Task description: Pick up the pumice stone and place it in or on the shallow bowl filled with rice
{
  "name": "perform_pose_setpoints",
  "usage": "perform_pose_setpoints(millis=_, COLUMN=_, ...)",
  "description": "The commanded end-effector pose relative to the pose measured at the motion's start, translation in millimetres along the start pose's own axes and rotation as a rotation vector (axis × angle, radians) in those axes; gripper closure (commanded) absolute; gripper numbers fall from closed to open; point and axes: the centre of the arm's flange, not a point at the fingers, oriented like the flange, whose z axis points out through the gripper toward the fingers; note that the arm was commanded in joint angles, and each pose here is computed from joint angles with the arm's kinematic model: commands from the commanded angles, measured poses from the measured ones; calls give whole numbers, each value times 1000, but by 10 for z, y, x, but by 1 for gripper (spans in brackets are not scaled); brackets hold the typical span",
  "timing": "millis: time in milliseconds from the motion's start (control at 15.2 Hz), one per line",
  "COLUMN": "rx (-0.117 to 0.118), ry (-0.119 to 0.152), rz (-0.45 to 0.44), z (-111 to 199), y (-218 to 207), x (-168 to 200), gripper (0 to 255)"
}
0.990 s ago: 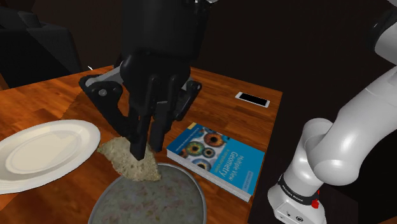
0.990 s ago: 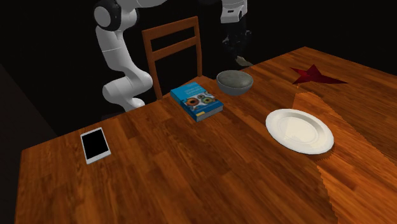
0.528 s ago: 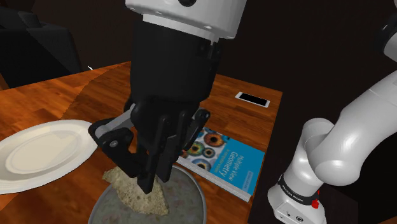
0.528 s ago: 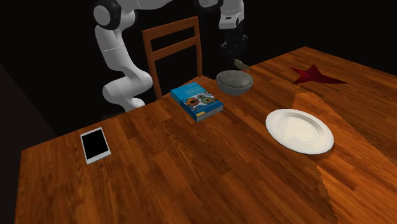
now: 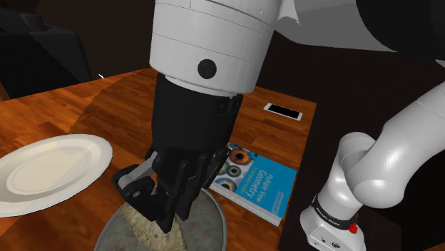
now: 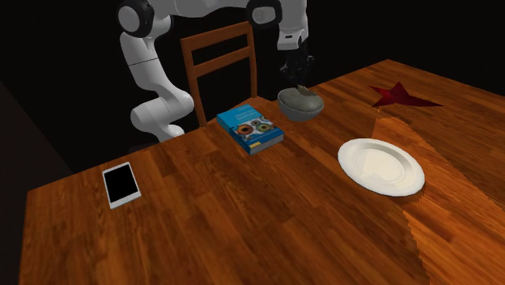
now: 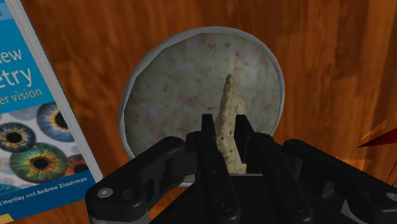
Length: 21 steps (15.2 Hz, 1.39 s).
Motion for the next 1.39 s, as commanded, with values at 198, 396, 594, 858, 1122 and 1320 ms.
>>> perform_pose_setpoints(millis=198, rx=-9, ry=-8, rz=0, z=114, y=24, x=-8, gripper=255)
perform_pose_setpoints(millis=396, rx=-9, ry=-8, rz=0, z=114, y=23, x=-8, gripper=255)
perform_pose_setpoints(millis=594, rx=-9, ry=-9, rz=0, z=134, y=54, x=21, gripper=0)
perform_pose_setpoints(millis=858, rx=-9, ry=-8, rz=0, z=114, y=24, x=-8, gripper=0)
perform_pose_setpoints(millis=1122, rx=-9, ry=-8, rz=0, z=-386, y=19, x=-4, gripper=0)
perform_pose_setpoints(millis=1320, rx=-9, ry=-8, rz=0, z=-386, y=19, x=-4, gripper=0)
